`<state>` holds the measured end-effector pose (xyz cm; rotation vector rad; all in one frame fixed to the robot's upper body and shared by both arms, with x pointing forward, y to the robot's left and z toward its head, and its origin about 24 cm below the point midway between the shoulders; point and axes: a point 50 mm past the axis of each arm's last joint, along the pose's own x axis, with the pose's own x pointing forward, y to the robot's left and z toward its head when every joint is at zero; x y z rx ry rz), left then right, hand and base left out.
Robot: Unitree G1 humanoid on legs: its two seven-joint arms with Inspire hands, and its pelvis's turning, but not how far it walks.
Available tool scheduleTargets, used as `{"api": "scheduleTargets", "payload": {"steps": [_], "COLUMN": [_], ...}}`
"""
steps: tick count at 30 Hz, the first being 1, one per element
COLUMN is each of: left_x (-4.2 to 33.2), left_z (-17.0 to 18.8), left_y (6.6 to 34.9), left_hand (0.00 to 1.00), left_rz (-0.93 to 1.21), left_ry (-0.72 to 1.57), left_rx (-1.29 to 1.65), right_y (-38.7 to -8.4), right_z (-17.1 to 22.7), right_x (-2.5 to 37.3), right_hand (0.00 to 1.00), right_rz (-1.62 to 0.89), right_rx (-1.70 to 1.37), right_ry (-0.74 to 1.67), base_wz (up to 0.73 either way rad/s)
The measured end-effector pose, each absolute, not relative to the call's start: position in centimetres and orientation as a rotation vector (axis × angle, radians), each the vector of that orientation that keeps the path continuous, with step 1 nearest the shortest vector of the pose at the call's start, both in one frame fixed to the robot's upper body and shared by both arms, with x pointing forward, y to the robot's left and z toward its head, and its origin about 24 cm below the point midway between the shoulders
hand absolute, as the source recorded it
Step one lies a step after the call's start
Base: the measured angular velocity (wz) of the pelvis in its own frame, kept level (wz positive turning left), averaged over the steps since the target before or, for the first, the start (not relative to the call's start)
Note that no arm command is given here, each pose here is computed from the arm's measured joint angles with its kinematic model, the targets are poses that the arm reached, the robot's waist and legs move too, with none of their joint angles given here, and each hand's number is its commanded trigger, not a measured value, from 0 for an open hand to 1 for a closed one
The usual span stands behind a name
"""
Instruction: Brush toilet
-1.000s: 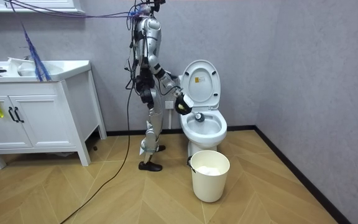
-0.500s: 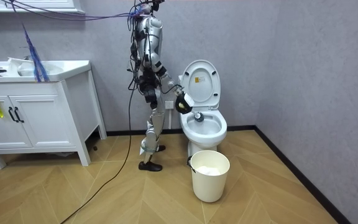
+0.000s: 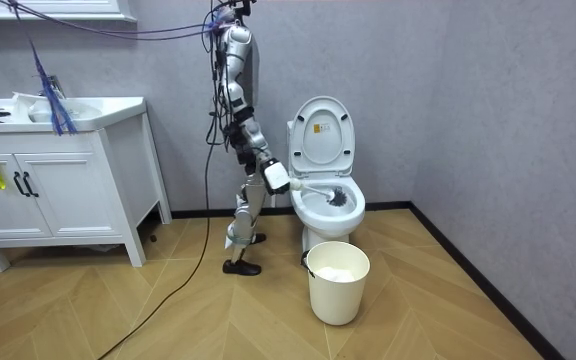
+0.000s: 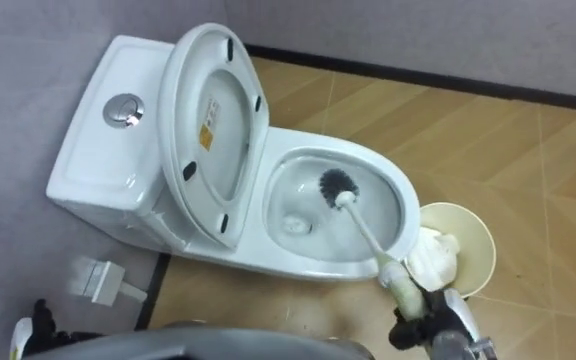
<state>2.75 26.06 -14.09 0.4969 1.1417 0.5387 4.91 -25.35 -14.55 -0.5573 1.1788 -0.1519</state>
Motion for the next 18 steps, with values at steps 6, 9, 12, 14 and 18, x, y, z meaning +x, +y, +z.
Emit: {"api": "scheduleTargets", "payload": {"steps": [6,9,12,14,18], "left_x": [2.6,2.8,3.3,3.6,3.7], "left_z": [-14.6,-14.6,-14.6,-14.7,-14.7], "left_y": [26.1,25.9,25.8,25.5,25.3], "left_hand": [0.00,0.00,0.00,0.00,0.00], "left_rz": [0.523,0.523,0.521,0.518,0.515], "left_ry": [1.185,1.179,1.167,1.161,1.155], "left_rx": [0.505,0.501,0.494,0.487,0.481], "right_y": [-26.0,-25.7,-25.5,-25.4,-25.4], "right_z": [-15.2,-15.3,-15.3,-15.3,-15.3], "right_x": [2.3,2.2,2.2,2.3,2.4], "right_hand": [1.00,1.00,1.00,1.00,1.00], "right_rz": [-0.295,-0.302,-0.317,-0.330,-0.340], "right_rx": [-0.465,-0.463,-0.468,-0.467,-0.472], "right_ry": [1.259,1.256,1.245,1.237,1.228], "base_wz": [-0.07,-0.18,-0.08,-0.10,-0.07]}}
